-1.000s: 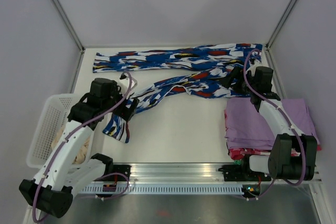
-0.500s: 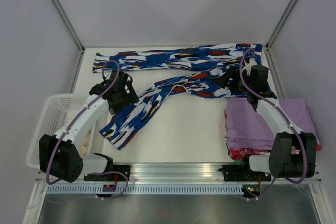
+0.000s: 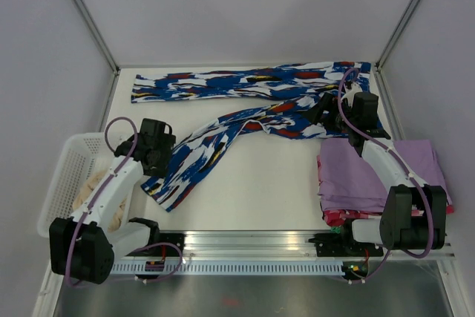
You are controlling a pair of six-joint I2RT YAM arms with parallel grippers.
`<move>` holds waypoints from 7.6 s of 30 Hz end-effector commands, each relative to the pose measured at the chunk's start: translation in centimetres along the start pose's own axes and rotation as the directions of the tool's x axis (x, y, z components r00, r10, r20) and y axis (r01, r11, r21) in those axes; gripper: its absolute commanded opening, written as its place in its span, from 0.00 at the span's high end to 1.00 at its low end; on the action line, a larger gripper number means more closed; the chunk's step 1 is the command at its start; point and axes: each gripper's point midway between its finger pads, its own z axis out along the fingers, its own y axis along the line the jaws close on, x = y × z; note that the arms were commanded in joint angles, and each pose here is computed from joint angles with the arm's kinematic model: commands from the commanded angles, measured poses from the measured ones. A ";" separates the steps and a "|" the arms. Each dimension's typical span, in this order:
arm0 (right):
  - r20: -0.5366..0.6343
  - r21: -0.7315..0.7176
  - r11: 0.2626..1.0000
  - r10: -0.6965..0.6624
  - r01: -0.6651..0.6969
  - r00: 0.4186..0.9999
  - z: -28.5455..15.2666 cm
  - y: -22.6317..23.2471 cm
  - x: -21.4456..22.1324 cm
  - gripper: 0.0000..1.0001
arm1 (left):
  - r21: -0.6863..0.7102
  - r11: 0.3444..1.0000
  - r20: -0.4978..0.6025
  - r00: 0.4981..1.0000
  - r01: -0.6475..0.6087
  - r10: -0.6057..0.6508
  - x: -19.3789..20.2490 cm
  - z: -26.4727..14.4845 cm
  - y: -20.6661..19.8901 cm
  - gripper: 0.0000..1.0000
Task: Fold and stack the trousers
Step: Flatten the trousers out
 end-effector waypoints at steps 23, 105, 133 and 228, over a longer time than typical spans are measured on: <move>0.005 -0.024 0.999 -0.028 0.028 1.000 -0.4 0.9 -0.2 0.10 | -0.174 0.904 0.029 0.920 0.390 -0.391 -0.5 6.8 -0.1 0.06; -0.017 0.065 0.998 -0.003 0.004 1.000 2.4 -2.4 0.5 0.10 | -0.382 0.457 0.104 0.454 -0.803 0.885 -12.8 14.0 -12.8 0.12; 0.039 0.570 0.820 -0.074 0.039 0.997 6.1 -14.1 -3.3 0.64 | 0.037 0.773 0.073 0.774 -0.633 0.629 -10.0 15.9 -12.3 0.98; 0.167 0.396 0.900 -0.264 0.180 0.950 2.9 -8.3 -16.0 0.92 | 0.054 0.659 0.314 0.639 -0.751 0.702 -11.3 5.9 -20.6 0.95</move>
